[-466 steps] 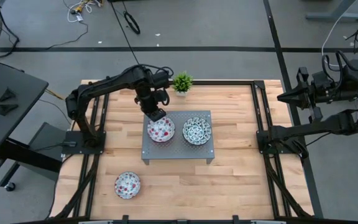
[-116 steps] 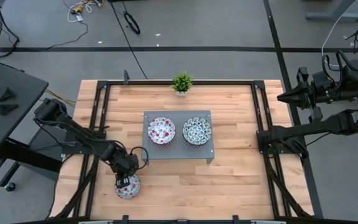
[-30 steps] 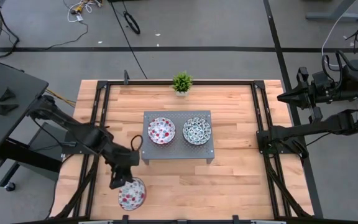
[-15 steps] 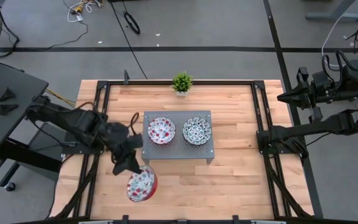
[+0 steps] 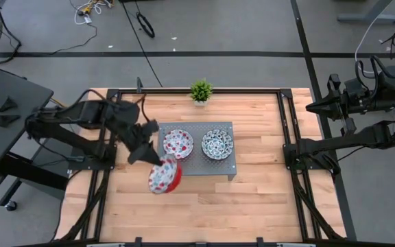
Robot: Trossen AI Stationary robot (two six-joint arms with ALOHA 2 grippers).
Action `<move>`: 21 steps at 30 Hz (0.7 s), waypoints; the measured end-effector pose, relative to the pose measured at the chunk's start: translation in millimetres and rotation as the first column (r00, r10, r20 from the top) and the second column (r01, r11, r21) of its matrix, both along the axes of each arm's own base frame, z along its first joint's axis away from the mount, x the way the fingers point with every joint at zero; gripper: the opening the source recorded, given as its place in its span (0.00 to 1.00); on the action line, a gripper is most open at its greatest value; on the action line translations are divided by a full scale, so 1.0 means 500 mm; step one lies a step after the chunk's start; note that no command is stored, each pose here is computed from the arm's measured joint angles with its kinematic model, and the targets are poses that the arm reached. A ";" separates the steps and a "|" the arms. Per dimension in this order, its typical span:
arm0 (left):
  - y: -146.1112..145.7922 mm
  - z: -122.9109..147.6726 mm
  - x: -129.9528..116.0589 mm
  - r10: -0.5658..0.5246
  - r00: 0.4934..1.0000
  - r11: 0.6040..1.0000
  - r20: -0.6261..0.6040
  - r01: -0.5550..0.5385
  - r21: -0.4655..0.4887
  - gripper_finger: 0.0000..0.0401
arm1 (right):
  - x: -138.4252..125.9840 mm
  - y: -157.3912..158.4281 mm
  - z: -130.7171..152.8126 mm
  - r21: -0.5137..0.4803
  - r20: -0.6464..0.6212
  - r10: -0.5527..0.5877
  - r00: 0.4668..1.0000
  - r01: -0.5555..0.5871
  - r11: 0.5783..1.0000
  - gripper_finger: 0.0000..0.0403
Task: Pick & Place Mini bowls
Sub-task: Stack the red patterned bowl on the other red patterned bowls on the shelf
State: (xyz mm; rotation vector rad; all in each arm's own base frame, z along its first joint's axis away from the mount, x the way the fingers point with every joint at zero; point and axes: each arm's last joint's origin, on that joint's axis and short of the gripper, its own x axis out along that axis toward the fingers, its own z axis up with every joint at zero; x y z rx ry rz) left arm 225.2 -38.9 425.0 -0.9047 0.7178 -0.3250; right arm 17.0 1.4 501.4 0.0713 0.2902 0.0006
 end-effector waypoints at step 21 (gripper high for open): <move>0.175 -0.012 -0.009 0.225 0.964 0.974 -0.141 -0.228 -0.007 0.03 | 0.000 0.000 0.000 0.000 0.000 0.000 1.000 0.000 1.000 0.07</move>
